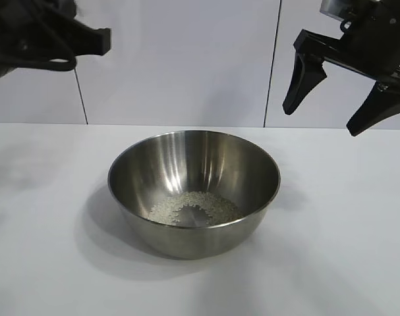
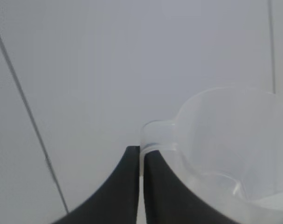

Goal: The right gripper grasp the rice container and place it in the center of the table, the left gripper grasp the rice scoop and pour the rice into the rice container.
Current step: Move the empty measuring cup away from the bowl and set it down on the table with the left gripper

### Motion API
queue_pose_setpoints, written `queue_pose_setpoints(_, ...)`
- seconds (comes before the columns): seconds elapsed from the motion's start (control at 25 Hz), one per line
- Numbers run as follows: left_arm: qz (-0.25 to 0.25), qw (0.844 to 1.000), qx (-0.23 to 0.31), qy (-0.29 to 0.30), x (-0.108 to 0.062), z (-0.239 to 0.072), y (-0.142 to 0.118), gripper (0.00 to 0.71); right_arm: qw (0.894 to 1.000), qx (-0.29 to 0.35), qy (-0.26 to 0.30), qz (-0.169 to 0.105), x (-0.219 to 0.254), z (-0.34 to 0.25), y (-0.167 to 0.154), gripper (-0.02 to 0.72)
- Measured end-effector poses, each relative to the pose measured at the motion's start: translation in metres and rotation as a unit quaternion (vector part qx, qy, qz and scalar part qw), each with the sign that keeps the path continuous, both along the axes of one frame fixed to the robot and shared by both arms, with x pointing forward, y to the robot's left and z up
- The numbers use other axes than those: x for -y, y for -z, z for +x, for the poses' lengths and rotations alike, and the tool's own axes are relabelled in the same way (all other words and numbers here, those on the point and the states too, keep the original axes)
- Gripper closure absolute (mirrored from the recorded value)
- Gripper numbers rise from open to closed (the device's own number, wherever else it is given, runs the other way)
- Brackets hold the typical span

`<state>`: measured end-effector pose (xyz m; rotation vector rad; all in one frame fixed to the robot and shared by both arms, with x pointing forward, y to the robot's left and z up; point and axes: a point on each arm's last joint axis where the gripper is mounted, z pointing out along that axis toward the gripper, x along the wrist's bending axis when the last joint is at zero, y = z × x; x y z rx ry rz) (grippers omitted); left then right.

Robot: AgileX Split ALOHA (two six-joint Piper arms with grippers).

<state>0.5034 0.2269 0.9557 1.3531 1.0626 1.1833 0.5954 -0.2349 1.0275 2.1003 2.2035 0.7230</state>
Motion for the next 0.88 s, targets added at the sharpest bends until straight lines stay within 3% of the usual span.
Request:
queue_pose_setpoints(0.12, 0.031, 0.999, -0.005, 0.026, -0.01, 0.003, 0.006, 0.699, 1.0, 0.003, 0.001, 0.001, 0.0, 0.0, 0.0, 0.042)
queue_pose_setpoints(0.28, 0.059, 0.995, -0.05, 0.069, -0.007, 0.006, 0.036, 0.699, 1.0, 0.005, 0.003, 0.003, 0.0, 0.001, 0.0, 0.042)
queue_pose_setpoints(0.44, 0.061, 0.991, -0.1, 0.072, -0.007, 0.01, 0.065, 0.699, 1.0, 0.011, 0.006, 0.006, -0.001, 0.002, -0.001, 0.042)
queue_pose_setpoints(0.88, 0.05, 0.989, -0.122, 0.071, 0.0, 0.038, 0.095, 0.699, 1.0, 0.011, 0.006, 0.006, -0.001, 0.002, -0.001, 0.042)
